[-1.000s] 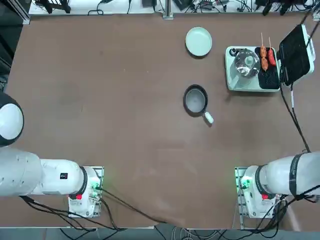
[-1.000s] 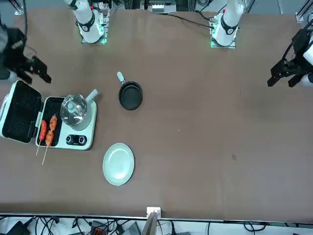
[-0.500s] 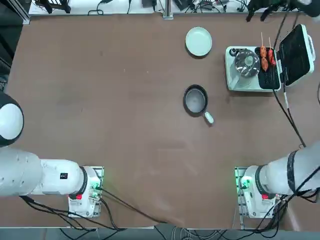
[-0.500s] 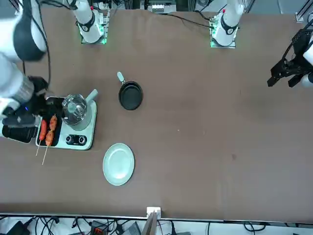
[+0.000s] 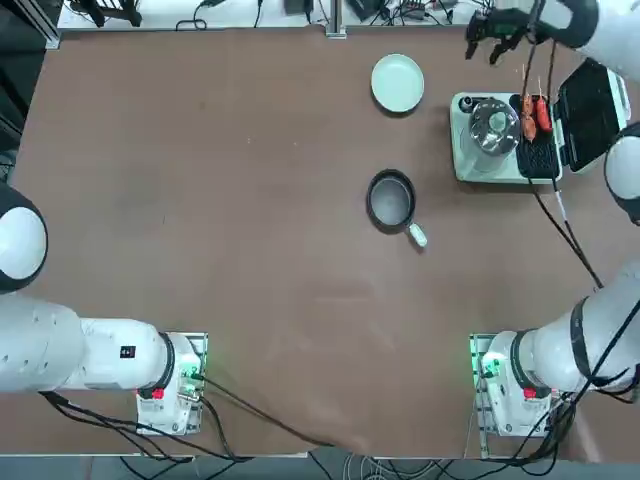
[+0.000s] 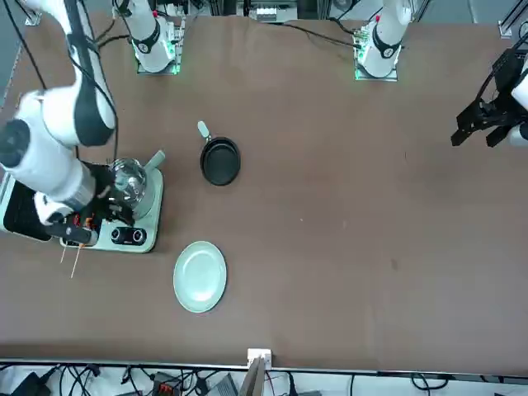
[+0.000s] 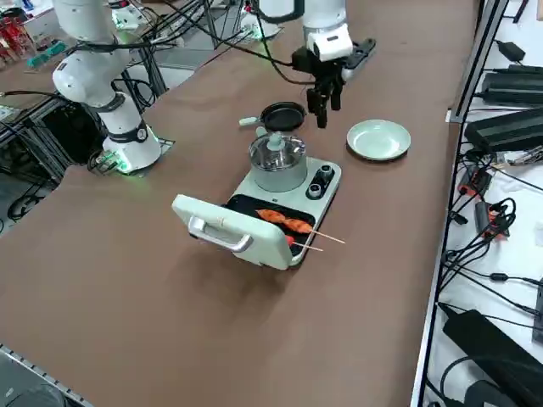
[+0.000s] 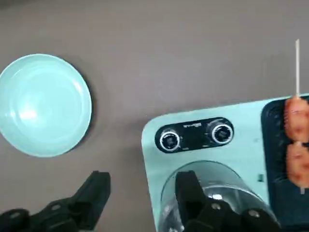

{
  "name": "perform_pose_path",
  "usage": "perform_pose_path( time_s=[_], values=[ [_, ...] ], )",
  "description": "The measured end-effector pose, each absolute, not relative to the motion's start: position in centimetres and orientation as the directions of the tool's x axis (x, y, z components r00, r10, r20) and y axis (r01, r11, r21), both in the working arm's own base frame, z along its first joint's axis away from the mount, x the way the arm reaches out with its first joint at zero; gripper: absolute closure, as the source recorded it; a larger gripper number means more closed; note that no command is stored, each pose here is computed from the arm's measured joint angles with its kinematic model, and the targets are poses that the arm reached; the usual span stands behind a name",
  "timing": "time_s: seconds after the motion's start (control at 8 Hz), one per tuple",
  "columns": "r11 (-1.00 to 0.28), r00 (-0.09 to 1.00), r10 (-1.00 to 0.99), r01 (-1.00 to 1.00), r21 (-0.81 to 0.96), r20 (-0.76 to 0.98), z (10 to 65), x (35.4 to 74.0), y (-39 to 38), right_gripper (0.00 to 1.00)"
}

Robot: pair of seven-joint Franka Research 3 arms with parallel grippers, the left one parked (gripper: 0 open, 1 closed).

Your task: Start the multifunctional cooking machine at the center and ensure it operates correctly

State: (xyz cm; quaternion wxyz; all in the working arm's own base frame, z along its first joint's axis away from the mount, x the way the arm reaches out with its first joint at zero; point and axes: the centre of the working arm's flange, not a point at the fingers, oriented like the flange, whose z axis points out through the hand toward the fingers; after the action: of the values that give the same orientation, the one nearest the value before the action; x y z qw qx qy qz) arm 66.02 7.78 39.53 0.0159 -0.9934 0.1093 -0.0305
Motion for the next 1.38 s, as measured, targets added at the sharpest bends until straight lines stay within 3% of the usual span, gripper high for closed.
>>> perform_pose_path(
  time_s=[0.62,1.38],
  values=[
    [-0.953,0.951,-0.303,-0.302,-0.024,0.06,30.6,67.1,6.1,0.29],
    [-0.949,0.948,-0.315,-0.315,-0.006,0.038,27.0,66.6,5.5,0.33]
  ],
)
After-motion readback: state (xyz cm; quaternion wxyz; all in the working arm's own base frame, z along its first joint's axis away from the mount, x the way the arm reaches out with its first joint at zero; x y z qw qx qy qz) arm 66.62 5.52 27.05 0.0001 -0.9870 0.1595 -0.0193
